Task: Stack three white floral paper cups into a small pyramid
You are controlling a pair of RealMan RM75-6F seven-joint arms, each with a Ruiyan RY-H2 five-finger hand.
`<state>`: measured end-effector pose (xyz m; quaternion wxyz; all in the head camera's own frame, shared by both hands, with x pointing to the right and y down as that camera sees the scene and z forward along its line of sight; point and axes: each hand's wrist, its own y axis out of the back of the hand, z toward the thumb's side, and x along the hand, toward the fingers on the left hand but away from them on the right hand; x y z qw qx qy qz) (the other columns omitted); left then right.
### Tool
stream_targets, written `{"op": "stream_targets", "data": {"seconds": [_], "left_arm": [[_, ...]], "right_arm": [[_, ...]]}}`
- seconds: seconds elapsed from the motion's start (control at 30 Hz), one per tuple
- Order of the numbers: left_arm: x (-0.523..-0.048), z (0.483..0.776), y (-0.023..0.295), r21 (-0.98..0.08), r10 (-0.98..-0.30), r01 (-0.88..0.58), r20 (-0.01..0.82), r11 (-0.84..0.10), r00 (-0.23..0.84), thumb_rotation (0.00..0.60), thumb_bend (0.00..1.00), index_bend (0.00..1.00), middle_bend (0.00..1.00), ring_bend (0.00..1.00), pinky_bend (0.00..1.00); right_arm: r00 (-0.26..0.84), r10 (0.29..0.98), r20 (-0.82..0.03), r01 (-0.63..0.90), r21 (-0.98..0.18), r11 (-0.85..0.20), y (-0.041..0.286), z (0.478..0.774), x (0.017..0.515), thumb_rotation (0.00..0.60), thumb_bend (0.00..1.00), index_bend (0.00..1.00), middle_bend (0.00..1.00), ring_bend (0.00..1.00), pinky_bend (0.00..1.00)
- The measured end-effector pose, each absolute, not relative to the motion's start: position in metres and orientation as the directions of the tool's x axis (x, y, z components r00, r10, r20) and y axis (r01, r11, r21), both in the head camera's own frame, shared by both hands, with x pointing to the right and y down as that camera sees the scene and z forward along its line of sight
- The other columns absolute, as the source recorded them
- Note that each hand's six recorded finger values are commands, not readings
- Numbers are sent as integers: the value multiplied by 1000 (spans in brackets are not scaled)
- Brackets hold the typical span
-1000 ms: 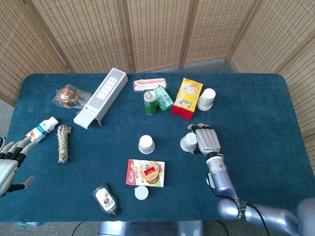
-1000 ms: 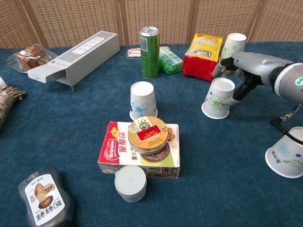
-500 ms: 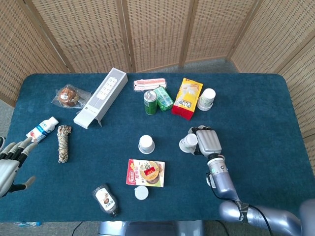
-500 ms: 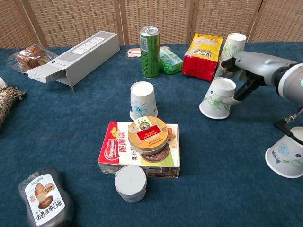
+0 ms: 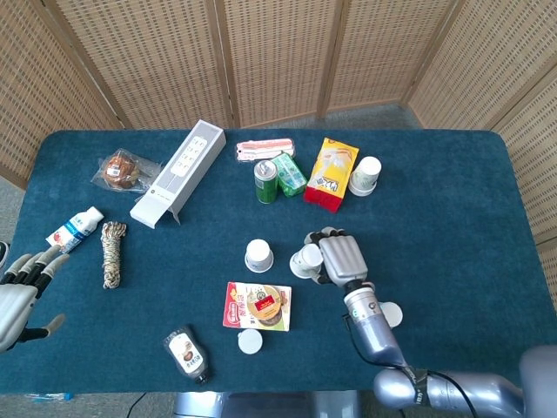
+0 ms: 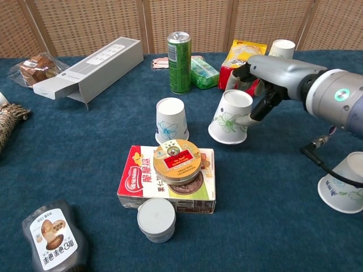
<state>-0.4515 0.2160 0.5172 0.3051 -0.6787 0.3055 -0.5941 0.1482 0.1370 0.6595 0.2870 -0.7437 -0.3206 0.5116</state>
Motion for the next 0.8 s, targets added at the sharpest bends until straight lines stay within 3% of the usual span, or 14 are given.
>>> {"op": "stream_targets", "data": {"seconds": [0.27, 0.4, 0.8], "left_arm": [[-453, 517, 216, -776, -776, -54, 621, -629, 109, 600, 333, 46, 0, 0, 0], [-454, 517, 215, -775, -776, -55, 622, -629, 106, 600, 331, 46, 0, 0, 0], [-454, 520, 215, -770, -770, -54, 629, -636, 107, 600, 332, 46, 0, 0, 0]], "right_arm": [[260, 768, -585, 155, -760, -631, 138, 668, 132, 600, 306, 332, 437, 227, 282], [247, 770, -588, 148, -763, -629, 137, 672, 131, 600, 365, 335, 446, 227, 281], [227, 769, -597, 156, -758, -634, 140, 679, 124, 600, 361, 333, 446, 227, 282]]}}
